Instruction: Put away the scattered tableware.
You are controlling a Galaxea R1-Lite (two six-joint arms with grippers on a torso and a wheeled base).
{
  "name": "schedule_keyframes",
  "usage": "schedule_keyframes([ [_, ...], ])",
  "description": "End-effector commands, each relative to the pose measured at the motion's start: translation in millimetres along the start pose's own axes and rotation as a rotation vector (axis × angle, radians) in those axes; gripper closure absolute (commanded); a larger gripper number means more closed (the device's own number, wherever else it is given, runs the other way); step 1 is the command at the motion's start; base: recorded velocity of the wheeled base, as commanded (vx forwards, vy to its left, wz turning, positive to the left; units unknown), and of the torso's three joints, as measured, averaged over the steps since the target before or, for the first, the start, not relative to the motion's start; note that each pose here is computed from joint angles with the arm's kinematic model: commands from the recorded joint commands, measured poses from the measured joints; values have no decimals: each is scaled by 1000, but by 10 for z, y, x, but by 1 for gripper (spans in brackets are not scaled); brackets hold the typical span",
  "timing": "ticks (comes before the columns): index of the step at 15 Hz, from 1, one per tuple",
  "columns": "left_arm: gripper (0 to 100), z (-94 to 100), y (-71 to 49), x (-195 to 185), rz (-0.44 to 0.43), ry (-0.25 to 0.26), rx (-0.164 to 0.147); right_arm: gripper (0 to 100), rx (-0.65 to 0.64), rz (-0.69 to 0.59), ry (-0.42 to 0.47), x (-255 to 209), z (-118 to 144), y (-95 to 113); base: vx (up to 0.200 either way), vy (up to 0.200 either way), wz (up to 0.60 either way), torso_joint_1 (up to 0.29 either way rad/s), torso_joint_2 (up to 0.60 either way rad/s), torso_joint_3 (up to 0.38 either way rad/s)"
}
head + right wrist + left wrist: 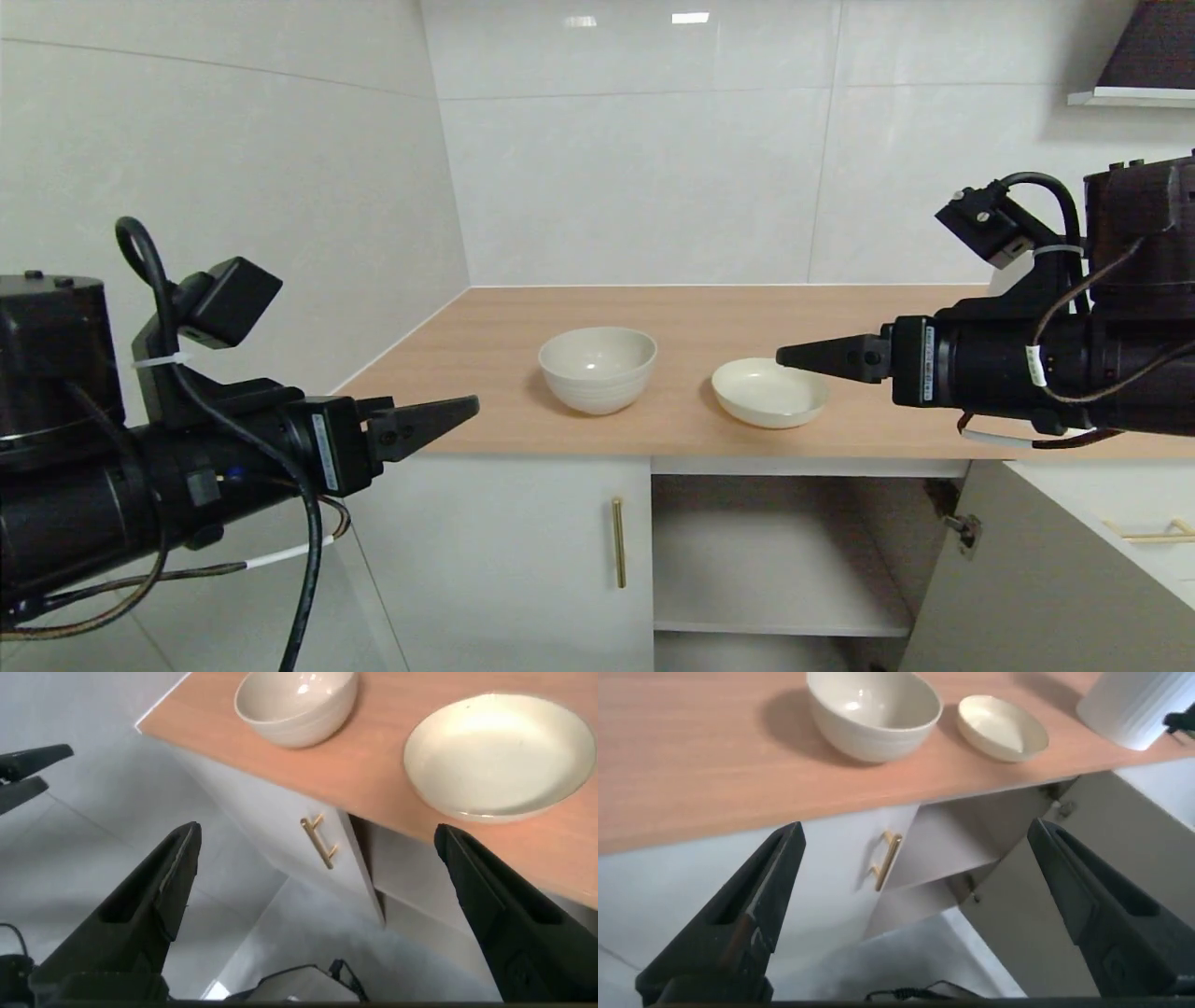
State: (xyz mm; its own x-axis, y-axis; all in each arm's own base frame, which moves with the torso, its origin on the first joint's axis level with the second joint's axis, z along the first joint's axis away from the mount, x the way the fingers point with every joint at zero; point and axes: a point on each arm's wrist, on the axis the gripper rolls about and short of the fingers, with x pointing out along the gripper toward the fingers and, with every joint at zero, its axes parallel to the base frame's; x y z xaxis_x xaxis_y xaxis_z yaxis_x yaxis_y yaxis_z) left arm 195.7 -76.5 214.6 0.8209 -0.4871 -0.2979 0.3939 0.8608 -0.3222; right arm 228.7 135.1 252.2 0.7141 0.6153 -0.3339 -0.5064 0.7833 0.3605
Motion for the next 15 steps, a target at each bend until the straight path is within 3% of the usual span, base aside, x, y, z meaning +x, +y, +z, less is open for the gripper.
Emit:
schedule_keyframes([
  [1, 0, 29, -1, 80, -1, 8, -25, 0, 7, -24, 2, 96, 3, -89, 0, 0, 0, 71, -168, -105],
  [3, 0, 161, -39, 173, -10, -6, -85, 0, -3, -38, -33, 254, 34, -190, 0, 0, 0, 34, -78, -46],
  [4, 0, 210, -40, 251, -4, 13, -125, 0, 3, -60, -38, 346, 72, -266, 0, 0, 0, 0, 0, 0],
  [5, 0, 308, -38, 426, 22, 68, -152, 0, 23, -103, -15, 438, 111, -398, 0, 0, 0, 0, 0, 0],
  [8, 0, 583, -16, 733, 77, 129, -186, 0, 56, -207, 17, 532, 222, -538, 0, 0, 0, 0, 0, 0],
  [10, 0, 539, 25, 931, 150, 226, -282, 0, 56, -351, 1, 707, 215, -639, 0, 0, 0, 0, 0, 0],
  [11, 0, 491, 30, 1087, 173, 250, -298, 0, 54, -424, -6, 806, 202, -689, 0, 0, 0, 0, 0, 0],
  [13, 0, 539, 28, 1220, 210, 207, -334, 0, 63, -461, -5, 895, 174, -718, 0, 0, 0, 0, 0, 0],
  [14, 0, 569, 35, 1407, 255, 156, -392, 0, 83, -465, -11, 930, 180, -729, 0, 0, 0, 0, 0, 0],
  [15, 0, 567, 57, 1500, 280, 137, -414, 0, 85, -466, -14, 929, 184, -728, 0, 0, 0, 0, 0, 0],
])
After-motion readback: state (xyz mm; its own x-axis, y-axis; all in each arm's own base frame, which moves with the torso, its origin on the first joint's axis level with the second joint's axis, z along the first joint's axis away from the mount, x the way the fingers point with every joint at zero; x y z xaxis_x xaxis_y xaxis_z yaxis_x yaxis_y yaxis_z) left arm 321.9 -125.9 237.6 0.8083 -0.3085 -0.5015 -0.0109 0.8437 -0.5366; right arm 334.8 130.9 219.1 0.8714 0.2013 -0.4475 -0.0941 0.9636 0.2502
